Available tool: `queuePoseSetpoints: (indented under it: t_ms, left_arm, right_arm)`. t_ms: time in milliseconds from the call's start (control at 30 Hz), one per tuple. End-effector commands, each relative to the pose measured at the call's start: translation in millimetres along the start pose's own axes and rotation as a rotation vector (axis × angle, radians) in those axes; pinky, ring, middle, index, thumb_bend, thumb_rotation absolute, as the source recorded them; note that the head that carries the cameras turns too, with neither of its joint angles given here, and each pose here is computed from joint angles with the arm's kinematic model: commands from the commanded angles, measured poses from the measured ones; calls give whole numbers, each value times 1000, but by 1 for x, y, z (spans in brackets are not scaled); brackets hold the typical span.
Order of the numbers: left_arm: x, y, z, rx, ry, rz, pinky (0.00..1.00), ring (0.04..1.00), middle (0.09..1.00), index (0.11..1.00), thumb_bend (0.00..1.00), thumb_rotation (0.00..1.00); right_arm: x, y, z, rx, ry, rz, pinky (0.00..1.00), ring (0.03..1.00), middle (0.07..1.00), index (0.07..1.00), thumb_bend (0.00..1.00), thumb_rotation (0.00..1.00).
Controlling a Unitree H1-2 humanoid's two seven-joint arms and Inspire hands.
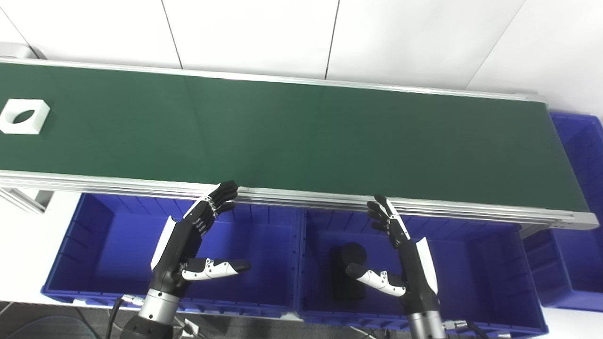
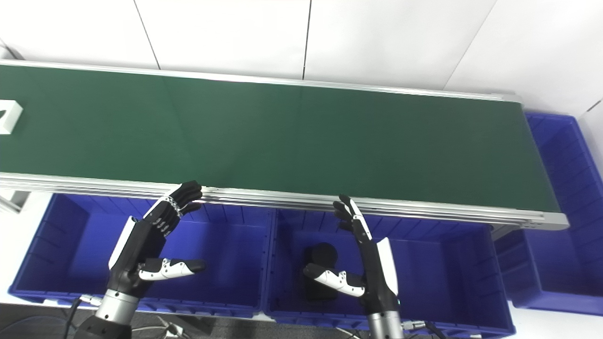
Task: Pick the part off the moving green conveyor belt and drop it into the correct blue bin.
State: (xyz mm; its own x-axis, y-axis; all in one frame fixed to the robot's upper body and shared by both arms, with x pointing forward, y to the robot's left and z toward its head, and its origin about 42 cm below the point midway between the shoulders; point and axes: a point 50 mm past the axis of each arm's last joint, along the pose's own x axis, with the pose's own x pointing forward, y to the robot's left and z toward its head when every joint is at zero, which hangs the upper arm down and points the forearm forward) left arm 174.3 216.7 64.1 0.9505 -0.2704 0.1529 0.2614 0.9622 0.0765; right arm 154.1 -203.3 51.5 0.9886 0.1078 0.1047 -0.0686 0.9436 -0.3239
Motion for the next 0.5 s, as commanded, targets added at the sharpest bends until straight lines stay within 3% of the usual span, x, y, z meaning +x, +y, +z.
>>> queuePoseSetpoints:
  t_ms: [0,467]
  left_arm:
    - [2,1,8,12,-53,-11,827,868,873,858,875,290]
    - [3,-11,6,21,-45,-29,800,840,856,852,873,282]
  right_arm:
    - [2,-2,11,11,-88,-26,778,843,878,938,967,619]
    - [-3,-10,5,10,-68,-23,796,833,870,948,946,608]
